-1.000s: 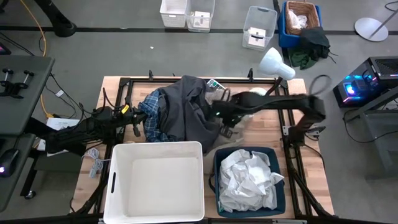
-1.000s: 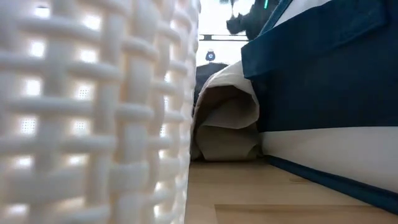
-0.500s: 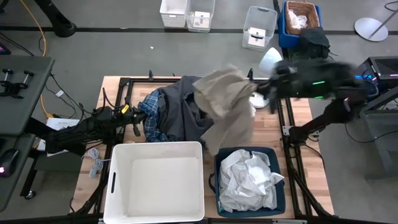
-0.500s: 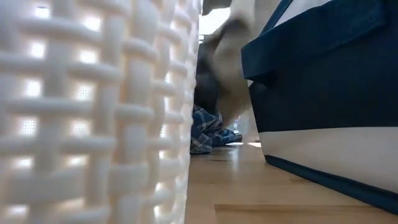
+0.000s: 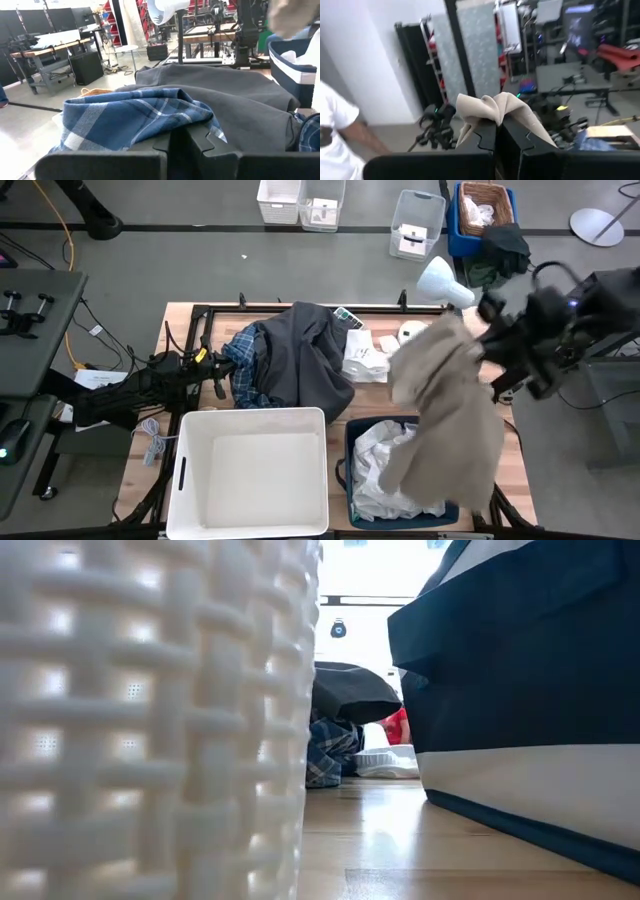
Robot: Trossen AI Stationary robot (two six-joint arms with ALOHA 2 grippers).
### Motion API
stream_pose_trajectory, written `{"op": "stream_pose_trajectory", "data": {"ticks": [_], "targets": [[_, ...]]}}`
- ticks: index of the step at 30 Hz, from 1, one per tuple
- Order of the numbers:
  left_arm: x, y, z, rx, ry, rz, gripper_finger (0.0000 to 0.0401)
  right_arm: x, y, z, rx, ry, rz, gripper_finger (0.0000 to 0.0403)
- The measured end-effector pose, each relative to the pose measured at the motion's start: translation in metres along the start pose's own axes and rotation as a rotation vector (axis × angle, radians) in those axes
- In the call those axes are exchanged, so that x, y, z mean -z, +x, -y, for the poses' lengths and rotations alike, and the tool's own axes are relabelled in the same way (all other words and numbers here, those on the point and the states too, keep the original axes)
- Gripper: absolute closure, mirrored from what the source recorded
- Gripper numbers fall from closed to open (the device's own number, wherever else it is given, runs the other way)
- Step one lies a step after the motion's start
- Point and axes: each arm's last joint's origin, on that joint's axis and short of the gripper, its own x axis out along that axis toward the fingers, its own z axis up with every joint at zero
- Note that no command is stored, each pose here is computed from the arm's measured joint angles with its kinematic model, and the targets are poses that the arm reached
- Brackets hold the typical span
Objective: Sort clothes
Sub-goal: Put the brown shorts into the blue laundry organizer
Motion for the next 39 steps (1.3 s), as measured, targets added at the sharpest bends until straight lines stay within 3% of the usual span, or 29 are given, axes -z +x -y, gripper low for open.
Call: {"op": "stream_pose_trajectory", "data": {"ticks": [5, 9, 12, 18, 26, 31, 36, 39], "targets": [[0.000, 0.000, 0.000, 0.000, 0.000, 0.000, 0.0387, 0.017, 0.038, -0.019, -0.050, -0.024, -0.104, 0.0403], [0.000, 0.000, 0.000, 0.000, 0.000, -0.001, 0.0387, 0.035, 0.046, -0.020, 0.076, -0.001, -0.227, 0.0403], [0.000, 0.000, 0.000, 0.000, 0.000, -0.001, 0.0387, 0.043, 0.043, -0.020, 0.150, 0.042, -0.288, 0.0403], [0.000, 0.000, 0.000, 0.000, 0.000, -0.001, 0.0387, 0.047, 0.026, -0.027, 0.140, 0.153, -0.331, 0.0403], [0.000, 0.000, 0.000, 0.000, 0.000, -0.001, 0.0387, 0.075, 0.003, -0.035, 0.248, 0.400, -0.594, 0.0403], [0.000, 0.000, 0.000, 0.000, 0.000, -0.001, 0.0387, 0.071, -0.010, -0.041, 0.182, 0.518, -0.604, 0.0403], [0.000, 0.000, 0.000, 0.000, 0.000, -0.001, 0.0387, 0.063, -0.023, -0.037, 0.162, 0.557, -0.541, 0.0403], [0.000, 0.000, 0.000, 0.000, 0.000, -0.001, 0.0387, 0.066, -0.024, -0.037, 0.165, 0.573, -0.578, 0.0403]]}}
